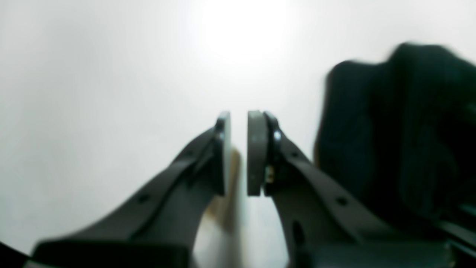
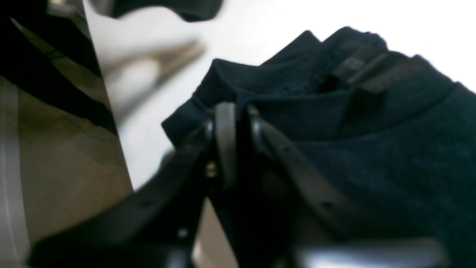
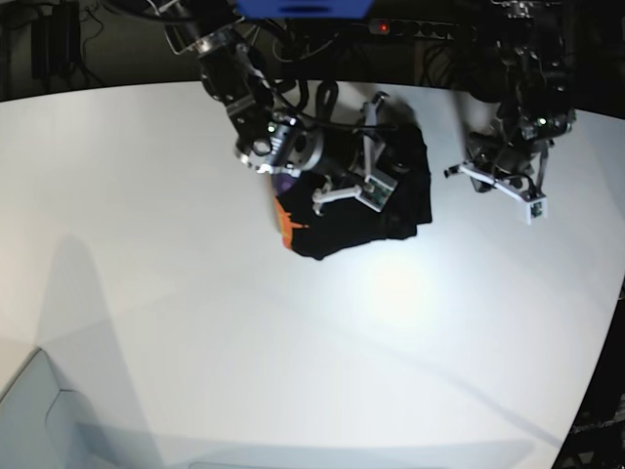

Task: Layout the t-shirt on the table in an organized manner, then fold the t-shirt properly
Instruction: 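Grasp the folded bundle edge with both grippers and fold it over, then press and square the folded bundle with the right gripper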

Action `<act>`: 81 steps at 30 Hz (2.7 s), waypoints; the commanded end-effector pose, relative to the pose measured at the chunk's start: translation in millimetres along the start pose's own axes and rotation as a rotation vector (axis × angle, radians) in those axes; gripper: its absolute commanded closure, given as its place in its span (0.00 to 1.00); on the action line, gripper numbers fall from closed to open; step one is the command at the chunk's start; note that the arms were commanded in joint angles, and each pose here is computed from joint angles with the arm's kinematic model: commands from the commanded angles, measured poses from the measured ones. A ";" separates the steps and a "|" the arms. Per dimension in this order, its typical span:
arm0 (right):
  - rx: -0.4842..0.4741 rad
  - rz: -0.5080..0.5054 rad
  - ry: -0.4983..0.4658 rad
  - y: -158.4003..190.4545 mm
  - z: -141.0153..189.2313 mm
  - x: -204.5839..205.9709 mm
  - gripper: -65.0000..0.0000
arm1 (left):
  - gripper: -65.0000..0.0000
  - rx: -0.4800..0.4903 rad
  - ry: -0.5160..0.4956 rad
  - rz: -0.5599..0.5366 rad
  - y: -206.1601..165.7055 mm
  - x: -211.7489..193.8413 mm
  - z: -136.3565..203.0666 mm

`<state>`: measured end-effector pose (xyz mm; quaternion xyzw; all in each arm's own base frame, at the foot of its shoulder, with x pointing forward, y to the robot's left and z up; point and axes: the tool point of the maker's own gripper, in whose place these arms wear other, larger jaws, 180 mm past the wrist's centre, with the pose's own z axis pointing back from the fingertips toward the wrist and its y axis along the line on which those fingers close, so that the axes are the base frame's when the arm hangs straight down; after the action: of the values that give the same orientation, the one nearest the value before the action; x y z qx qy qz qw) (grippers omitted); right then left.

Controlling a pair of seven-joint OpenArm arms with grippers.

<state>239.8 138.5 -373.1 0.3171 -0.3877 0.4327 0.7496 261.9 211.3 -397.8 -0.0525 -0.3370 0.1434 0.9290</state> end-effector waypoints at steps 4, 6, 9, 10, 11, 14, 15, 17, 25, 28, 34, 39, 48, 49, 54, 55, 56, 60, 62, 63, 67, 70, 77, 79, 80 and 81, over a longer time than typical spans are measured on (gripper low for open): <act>0.015 0.011 -0.067 3.1 1.0 20.9 0.57 | 0.87 0.024 -0.068 0.011 13.1 19.7 9.3; 0.007 0.024 -0.082 2.6 5.1 26.5 0.48 | 0.87 0.033 -0.071 0.019 16.9 20.4 10.2; -0.021 0.066 -0.117 1.6 22.4 37.4 0.43 | 0.87 0.042 -0.078 0.032 21.3 22.1 11.4; -0.030 0.083 -0.133 1.7 28.5 42.8 0.43 | 0.87 0.045 -0.080 0.034 22.8 22.7 11.8; -0.043 0.106 -0.150 -0.2 35.2 49.6 0.43 | 0.87 0.048 -0.081 0.036 23.8 23.1 12.1; -0.073 0.145 -0.168 -3.7 50.1 58.9 0.43 | 0.87 0.048 -0.080 0.037 24.0 22.7 11.8; -0.106 0.147 -0.171 -11.8 58.6 60.8 0.43 | 0.87 0.048 -0.080 0.037 24.0 22.7 11.8; -0.161 0.137 -0.167 -27.9 69.8 60.8 0.44 | 0.87 0.048 -0.082 0.037 24.0 22.9 11.8; -0.325 0.088 -0.123 -89.5 99.6 46.9 0.98 | 0.87 0.039 -0.086 0.039 20.0 25.0 9.8; -0.332 0.050 -0.098 -96.6 97.5 33.7 1.00 | 0.87 0.037 -0.091 0.036 18.9 26.4 10.5; -0.303 -0.003 -0.054 -94.5 86.0 10.2 1.00 | 0.87 0.039 -0.088 0.038 19.8 25.7 10.1; -0.275 -0.051 -0.006 -92.0 74.9 -12.6 1.00 | 0.87 0.042 -0.092 0.039 21.5 27.0 10.9; -0.186 -0.139 -0.010 -75.8 44.3 -46.1 1.00 | 0.87 0.043 -0.091 0.036 22.0 27.5 11.3; -0.173 -0.156 -0.010 -73.0 39.9 -52.3 1.00 | 0.87 0.043 -0.092 0.036 21.8 27.9 11.6; -0.164 -0.205 -0.063 -71.8 33.5 -60.4 1.00 | 0.87 0.043 -0.091 0.036 21.8 27.6 11.5; -0.169 -0.201 -0.080 -73.2 35.1 -55.9 1.00 | 0.87 0.043 -0.091 0.036 21.8 27.6 11.5; -0.175 -0.190 -0.099 -74.9 37.8 -49.2 1.00 | 0.87 0.044 -0.093 0.036 22.3 28.1 11.7; -0.227 -0.111 -0.182 -85.6 57.8 -10.5 1.00 | 0.87 0.034 -0.099 0.046 19.5 29.1 11.6; -0.255 -0.089 -0.201 -88.9 68.2 0.8 1.00 | 0.87 -0.004 -0.098 0.075 13.2 29.2 11.6; -0.267 -0.074 -0.202 -90.3 73.1 5.9 0.99 | 0.87 -0.029 -0.098 0.093 9.8 30.3 12.0; -0.298 -0.015 -0.176 -92.6 86.1 22.3 0.85 | 0.79 -0.125 -0.104 0.155 -3.0 37.3 16.4; -0.322 0.030 -0.181 -90.9 97.8 37.4 0.74 | 0.57 -0.205 -0.115 0.189 -18.9 43.0 26.0; -0.388 0.067 -0.192 -90.1 124.8 48.9 0.54 | 0.19 -0.327 -0.107 0.254 -43.2 37.2 44.0; -0.406 0.058 -0.191 -94.5 129.0 46.6 0.52 | 0.18 -0.345 -0.087 0.274 -46.3 31.8 42.0; -0.413 0.055 -0.190 -96.6 130.7 45.8 0.51 | 0.18 -0.347 -0.076 0.288 -45.4 28.8 39.7; -0.419 0.054 -0.189 -98.3 132.3 44.9 0.52 | 0.18 -0.346 -0.064 0.301 -44.0 25.5 36.7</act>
<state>297.8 3.0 -299.7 0.1716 -0.5204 0.3346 0.7667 264.1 178.2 -352.9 -0.2429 -0.3673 0.2155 0.8716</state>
